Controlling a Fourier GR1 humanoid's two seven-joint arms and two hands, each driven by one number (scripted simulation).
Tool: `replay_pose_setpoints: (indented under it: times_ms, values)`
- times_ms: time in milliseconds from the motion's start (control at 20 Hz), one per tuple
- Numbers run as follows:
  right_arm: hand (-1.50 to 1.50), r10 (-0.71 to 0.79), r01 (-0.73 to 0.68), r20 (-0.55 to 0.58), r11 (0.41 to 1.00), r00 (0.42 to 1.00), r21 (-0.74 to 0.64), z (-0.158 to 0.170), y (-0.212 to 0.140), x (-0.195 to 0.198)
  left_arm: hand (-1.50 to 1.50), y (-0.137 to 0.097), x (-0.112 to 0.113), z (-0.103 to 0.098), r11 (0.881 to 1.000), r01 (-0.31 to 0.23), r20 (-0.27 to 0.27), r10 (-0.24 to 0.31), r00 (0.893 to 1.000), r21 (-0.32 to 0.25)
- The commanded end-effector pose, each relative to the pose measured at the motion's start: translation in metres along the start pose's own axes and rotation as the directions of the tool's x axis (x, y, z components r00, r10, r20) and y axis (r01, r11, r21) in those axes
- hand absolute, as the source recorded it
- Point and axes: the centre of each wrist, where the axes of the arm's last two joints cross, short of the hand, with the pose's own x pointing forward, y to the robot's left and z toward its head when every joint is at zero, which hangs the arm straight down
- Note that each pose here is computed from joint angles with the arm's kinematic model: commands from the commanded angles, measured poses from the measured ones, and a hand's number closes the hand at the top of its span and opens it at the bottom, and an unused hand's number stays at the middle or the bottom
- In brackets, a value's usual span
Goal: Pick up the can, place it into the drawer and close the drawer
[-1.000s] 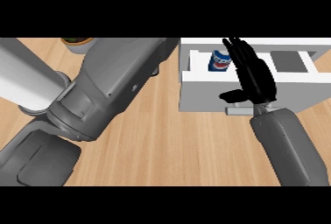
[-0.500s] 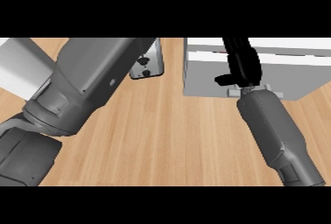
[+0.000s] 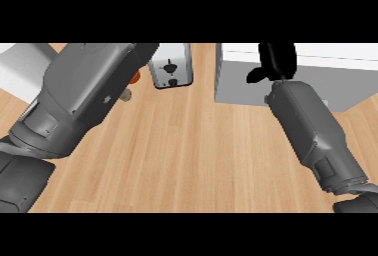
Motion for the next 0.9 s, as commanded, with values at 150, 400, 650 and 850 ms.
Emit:
replay_pose_setpoints:
  times_ms: [150, 400, 650, 850]
  values:
    - [-1.50, 0.011, -0.012, -0.015, 0.998, 1.000, -0.059, -0.034, -0.021, 0.006, -1.50, 0.025, -0.005, 0.004, 1.000, -0.003, 0.001, 0.003, 1.000, -0.025]
    - [-1.50, -0.047, 0.046, -0.002, 0.997, 0.999, -0.069, -0.048, -0.031, 0.019, -1.50, 0.036, -0.014, 0.008, 1.000, 0.015, -0.014, -0.016, 1.000, -0.023]
    - [-1.50, -0.194, 0.195, 0.021, 0.977, 0.981, -0.090, -0.050, -0.031, 0.027, -1.50, 0.050, -0.005, 0.009, 1.000, -0.005, -0.004, 0.005, 1.000, -0.029]
    - [-1.50, -0.220, 0.222, 0.034, 0.970, 0.975, -0.098, -0.048, -0.026, 0.033, -1.50, 0.070, -0.010, 0.013, 1.000, -0.004, -0.017, 0.004, 1.000, -0.017]
